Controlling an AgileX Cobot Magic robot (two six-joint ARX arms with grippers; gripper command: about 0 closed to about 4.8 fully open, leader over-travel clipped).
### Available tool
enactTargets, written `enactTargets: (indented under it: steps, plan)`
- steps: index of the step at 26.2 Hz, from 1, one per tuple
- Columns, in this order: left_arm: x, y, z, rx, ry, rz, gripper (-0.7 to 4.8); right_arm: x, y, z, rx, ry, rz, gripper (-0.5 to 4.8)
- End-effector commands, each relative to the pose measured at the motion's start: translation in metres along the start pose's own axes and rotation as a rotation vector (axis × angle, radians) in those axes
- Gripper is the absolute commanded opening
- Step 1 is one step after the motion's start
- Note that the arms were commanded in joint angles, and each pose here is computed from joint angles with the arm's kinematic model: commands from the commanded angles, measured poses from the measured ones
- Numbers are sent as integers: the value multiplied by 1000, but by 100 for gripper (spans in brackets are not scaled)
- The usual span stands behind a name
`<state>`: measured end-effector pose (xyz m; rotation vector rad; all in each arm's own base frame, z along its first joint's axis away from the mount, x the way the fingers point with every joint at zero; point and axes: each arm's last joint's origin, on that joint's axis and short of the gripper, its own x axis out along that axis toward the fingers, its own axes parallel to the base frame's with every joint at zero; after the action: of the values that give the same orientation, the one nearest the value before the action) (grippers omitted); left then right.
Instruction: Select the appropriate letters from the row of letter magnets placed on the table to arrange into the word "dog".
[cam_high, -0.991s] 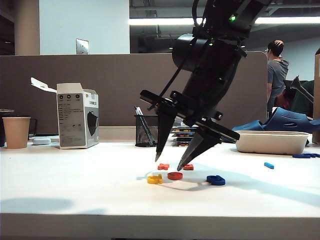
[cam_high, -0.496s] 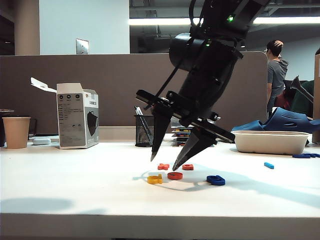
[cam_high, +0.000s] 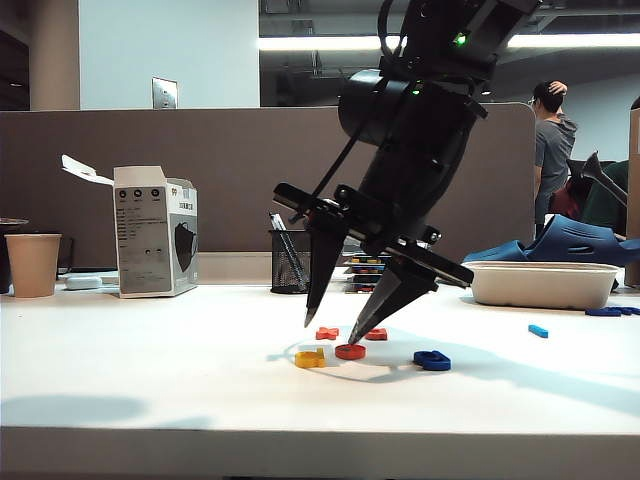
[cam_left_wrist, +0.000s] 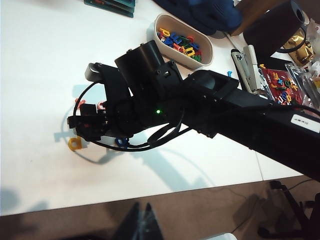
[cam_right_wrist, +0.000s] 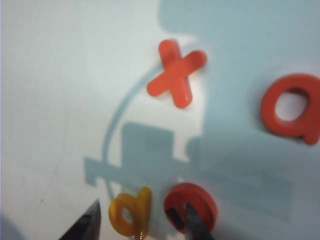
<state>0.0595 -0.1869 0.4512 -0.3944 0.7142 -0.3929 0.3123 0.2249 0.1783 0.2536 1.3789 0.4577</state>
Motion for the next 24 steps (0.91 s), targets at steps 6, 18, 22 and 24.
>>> enactTargets:
  steps: [6, 18, 22, 24]
  plan:
    - [-1, 0, 1, -4, -6, -2, -5, 12, -4, -4, 20, 67, -29, 208]
    - [-1, 0, 1, -4, -6, -2, -5, 9, -8, -12, 41, 135, -73, 208]
    - [-1, 0, 1, -4, -6, -1, -5, 8, -9, -13, 44, 147, -89, 208]
    - [-1, 0, 1, -4, -6, -1, -5, 8, -10, -14, 42, 149, -105, 208]
